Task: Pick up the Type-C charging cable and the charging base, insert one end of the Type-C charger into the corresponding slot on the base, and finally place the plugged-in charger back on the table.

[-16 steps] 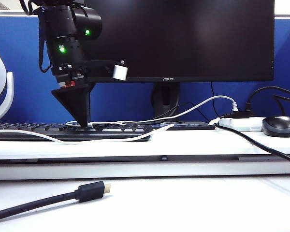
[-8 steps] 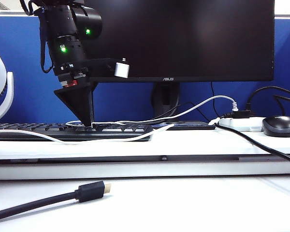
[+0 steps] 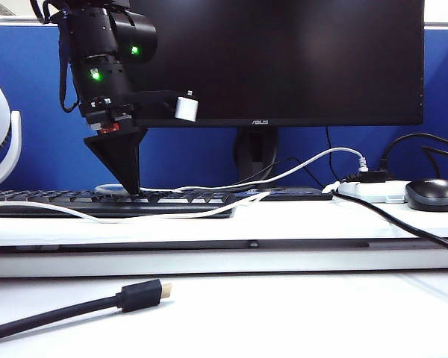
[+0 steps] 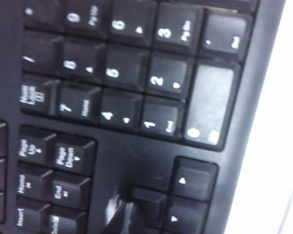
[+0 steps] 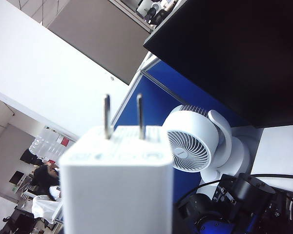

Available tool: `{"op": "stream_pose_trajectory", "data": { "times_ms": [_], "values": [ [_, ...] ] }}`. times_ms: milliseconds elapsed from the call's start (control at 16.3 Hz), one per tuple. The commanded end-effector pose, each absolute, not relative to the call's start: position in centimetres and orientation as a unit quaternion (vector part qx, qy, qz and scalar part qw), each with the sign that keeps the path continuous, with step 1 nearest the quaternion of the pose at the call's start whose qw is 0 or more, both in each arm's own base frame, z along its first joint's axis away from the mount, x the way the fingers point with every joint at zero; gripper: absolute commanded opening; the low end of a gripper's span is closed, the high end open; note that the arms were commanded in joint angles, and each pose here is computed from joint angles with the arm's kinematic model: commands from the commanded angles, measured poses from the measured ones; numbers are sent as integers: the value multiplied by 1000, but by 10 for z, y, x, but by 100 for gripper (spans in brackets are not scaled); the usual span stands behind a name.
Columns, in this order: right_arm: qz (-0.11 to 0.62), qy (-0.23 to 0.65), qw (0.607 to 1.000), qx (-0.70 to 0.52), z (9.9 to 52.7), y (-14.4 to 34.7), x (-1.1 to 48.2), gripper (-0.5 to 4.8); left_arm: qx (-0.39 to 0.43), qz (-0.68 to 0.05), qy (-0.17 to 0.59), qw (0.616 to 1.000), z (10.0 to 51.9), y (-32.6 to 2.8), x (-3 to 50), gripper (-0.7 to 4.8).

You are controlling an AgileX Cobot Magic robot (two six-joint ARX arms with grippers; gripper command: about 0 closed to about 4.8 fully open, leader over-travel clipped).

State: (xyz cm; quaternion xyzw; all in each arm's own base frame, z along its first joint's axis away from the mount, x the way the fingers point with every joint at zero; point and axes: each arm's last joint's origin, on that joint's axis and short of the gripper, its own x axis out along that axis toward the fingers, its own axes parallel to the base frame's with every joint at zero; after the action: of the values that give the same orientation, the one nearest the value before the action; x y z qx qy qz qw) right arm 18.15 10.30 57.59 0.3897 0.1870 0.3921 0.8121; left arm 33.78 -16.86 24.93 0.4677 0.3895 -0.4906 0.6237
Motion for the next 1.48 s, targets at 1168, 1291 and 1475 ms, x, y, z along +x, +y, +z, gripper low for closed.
{"op": "stream_pose_trajectory", "data": {
  "times_ms": [1168,1291,1475],
  "values": [
    [402,166,818,377,580,102,180,-6,403,-511,315,690,311,-138,321,182],
    [402,167,818,377,580,102,180,-6,415,-520,304,681,311,-139,320,288],
    [401,168,818,376,579,103,181,-6,446,-536,281,659,308,-139,320,287]
  ]
}}
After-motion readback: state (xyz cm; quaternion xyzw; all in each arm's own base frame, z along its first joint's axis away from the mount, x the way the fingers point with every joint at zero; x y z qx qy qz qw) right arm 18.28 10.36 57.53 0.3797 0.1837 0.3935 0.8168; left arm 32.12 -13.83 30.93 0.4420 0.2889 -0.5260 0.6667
